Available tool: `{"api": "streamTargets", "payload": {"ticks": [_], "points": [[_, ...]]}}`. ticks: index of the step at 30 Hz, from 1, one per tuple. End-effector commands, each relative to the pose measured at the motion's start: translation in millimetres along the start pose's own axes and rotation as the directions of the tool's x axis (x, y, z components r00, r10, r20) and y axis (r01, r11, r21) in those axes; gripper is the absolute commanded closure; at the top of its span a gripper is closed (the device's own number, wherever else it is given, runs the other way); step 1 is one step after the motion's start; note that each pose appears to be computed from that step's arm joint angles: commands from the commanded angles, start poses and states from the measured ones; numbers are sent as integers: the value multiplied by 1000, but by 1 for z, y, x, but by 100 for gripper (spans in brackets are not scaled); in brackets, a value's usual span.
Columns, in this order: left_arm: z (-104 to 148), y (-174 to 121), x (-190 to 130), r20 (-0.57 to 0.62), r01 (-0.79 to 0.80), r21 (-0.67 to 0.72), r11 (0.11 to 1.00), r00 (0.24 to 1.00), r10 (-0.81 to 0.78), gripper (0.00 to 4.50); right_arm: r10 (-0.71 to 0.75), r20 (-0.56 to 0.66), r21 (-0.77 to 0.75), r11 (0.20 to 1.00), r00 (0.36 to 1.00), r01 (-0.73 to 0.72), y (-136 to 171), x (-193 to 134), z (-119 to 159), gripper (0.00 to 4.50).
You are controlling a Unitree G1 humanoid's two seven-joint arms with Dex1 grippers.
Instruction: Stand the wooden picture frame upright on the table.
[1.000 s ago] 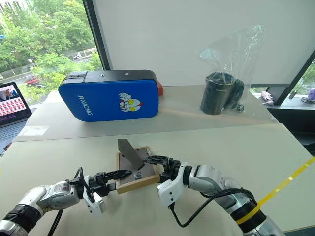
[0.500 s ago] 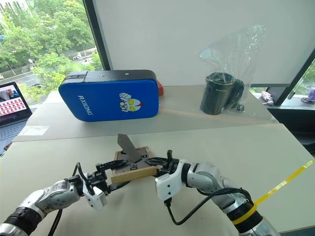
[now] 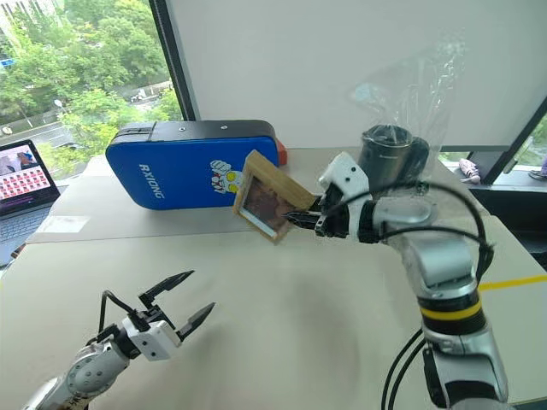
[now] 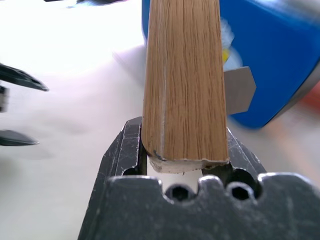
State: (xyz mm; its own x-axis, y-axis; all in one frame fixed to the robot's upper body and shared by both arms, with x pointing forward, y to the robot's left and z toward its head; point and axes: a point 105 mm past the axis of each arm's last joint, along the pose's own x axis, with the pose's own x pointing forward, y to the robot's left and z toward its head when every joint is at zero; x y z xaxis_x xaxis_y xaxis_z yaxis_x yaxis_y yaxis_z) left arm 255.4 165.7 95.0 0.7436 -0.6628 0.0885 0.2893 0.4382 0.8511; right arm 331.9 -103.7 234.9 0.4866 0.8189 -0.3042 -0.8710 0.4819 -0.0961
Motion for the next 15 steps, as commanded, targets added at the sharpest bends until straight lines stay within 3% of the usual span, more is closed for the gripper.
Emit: {"api": "streamTargets", "payload": {"ticks": [1, 6, 12, 13, 14, 15], "points": [[6, 9, 2, 11, -34, 6, 999, 999, 34, 19, 66, -66, 133, 990, 996, -56, -2, -7, -7, 329], [11, 7, 3, 17, -29, 4, 1000, 999, 29, 19, 77, -190, 152, 987, 979, -48, -10, 2, -30, 329], [13, 6, 5, 17, -31, -2, 1000, 999, 31, 19, 81, -228, 187, 982, 970, -38, -17, 14, -39, 329], [13, 6, 5, 15, -33, -3, 999, 999, 33, 14, 73, -225, 195, 980, 972, -29, -19, 16, -38, 228], [13, 5, 5, 13, -34, -4, 999, 999, 34, 14, 68, -223, 200, 980, 972, -22, -21, 17, -38, 212], [13, 5, 5, 13, -35, -6, 999, 999, 35, 14, 67, -221, 202, 979, 973, -21, -21, 18, -37, 166]]}}
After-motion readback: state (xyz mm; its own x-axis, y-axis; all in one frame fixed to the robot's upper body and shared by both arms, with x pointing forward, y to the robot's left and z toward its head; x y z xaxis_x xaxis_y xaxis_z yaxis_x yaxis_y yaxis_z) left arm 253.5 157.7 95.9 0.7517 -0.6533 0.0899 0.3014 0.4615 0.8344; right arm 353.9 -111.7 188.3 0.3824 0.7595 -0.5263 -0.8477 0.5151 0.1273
